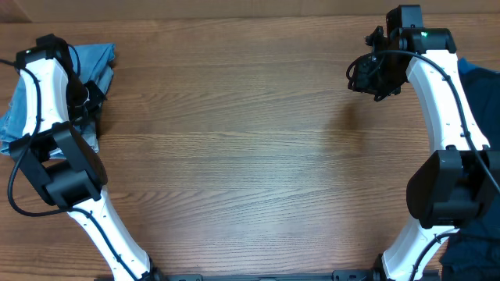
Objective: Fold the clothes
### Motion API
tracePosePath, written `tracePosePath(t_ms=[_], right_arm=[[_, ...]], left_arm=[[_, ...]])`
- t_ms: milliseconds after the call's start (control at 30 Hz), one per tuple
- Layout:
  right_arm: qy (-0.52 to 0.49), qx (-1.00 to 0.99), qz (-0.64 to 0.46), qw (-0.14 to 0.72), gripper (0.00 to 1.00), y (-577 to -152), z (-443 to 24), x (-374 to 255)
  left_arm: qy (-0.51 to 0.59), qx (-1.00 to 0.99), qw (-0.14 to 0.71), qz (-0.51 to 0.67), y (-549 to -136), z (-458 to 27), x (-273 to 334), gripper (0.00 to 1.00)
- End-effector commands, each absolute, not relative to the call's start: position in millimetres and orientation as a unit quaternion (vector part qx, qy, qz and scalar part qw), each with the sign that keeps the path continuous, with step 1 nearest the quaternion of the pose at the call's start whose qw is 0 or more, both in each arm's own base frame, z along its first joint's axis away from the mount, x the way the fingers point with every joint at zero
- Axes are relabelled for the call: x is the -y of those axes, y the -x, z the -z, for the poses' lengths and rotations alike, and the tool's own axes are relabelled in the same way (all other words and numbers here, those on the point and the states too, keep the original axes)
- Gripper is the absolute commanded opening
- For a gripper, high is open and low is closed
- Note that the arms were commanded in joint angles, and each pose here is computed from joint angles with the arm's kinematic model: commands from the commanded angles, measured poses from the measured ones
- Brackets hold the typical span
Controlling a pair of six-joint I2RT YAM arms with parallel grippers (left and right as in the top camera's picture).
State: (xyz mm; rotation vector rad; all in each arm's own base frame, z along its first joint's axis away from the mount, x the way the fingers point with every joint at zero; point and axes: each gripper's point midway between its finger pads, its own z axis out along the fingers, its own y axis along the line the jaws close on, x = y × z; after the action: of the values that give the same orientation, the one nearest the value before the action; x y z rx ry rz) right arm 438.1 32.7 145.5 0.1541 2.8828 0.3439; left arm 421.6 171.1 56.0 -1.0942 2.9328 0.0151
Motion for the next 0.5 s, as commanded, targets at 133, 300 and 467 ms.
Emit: tracePosePath(t_ms=[133,300,467], right_arm=[[-0.072,-0.989,-0.059,0.113,0.47,-435.9,-139.3,-6.0],[-0.15,-0.98,-0.055,0.115,0.68,-433.9,-139.3,43.3],[-0.236,-0.963,-0.047,0.119,1.0,-419.8,-139.4,118.2]], left_arm=[[0.288,-0.924,0.203,0.151,-484.7,-208.7,-138.7,0.06],[0.235,-0.931,0.22,0.173,-485.0,-245.0,-91.6,0.3],[0.156,-0.946,0.225,0.173,-503.3,-245.4,-16.2,1.0]])
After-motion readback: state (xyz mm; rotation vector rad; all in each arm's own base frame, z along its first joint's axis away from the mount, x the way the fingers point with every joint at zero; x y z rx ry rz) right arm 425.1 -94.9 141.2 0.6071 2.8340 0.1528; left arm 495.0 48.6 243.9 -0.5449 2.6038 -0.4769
